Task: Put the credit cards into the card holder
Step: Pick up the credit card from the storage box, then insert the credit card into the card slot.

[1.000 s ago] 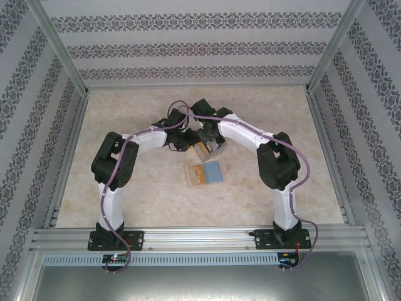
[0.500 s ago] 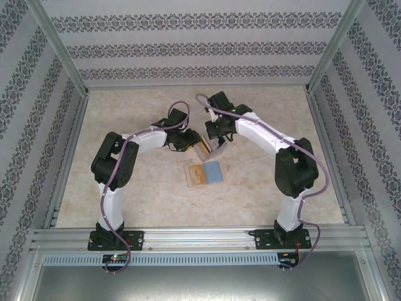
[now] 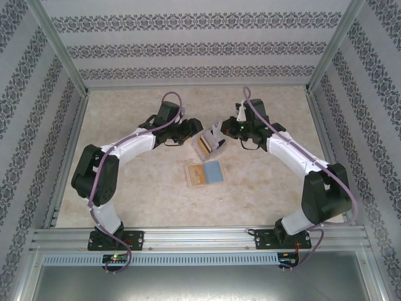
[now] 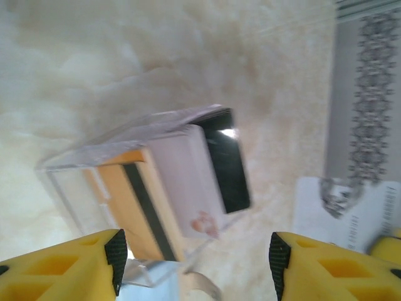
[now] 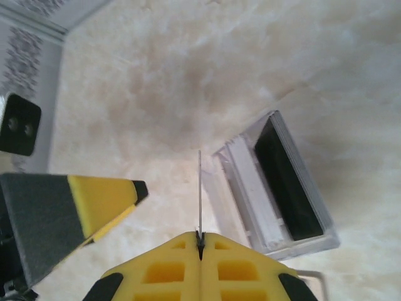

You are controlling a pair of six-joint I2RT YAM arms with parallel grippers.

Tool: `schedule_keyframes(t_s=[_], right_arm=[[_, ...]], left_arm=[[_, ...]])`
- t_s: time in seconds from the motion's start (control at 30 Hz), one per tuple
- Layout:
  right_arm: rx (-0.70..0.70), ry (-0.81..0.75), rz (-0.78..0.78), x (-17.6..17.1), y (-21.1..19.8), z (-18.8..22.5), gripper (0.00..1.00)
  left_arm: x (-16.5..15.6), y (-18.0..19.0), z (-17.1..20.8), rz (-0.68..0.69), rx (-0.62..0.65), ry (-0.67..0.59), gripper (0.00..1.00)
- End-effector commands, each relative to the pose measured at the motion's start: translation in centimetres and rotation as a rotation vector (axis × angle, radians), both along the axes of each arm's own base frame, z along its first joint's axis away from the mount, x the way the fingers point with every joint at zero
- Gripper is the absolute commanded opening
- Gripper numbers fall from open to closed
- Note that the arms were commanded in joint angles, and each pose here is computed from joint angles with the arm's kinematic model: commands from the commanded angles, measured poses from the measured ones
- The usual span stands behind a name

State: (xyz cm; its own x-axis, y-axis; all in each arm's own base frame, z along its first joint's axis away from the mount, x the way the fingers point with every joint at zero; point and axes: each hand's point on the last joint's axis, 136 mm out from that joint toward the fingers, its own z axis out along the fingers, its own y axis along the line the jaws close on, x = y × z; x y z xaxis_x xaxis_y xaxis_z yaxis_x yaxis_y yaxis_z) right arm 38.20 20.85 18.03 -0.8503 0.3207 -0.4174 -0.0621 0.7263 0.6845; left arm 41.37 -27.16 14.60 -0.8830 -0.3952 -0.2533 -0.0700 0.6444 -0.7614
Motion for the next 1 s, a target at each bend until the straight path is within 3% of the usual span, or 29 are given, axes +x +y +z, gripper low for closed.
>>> schedule_keyframes(t_s=[0.0, 0.13, 0.33, 0.73, 0.97], right_arm=[[0.197, -0.035, -0.046, 0.2, 0.5, 3.3, 0.00], [0.249, -0.030, -0.050, -0.3, 0.5, 3.5, 0.00], [0.310, -0.007, -0.033, -0.9, 0.9, 3.2, 0.00], [0.399, 0.009, 0.008, -0.9, 1.9, 3.6, 0.00], [0.394, 0.045, 0.007, -0.8, 2.0, 2.3, 0.00]], left_arm=[[-0.5, -1.9, 2.5, -0.028, -0.222, -0.027, 0.64], [-0.8, -3.0, 4.7, -0.052, -0.376, -0.064, 0.65], [-1.3, -3.6, 6.5, -0.094, -0.472, -0.104, 0.61], [-1.3, -4.6, 6.2, -0.128, -0.517, -0.082, 0.45], [-1.8, -4.3, 6.1, -0.124, -0.523, -0.077, 0.06]])
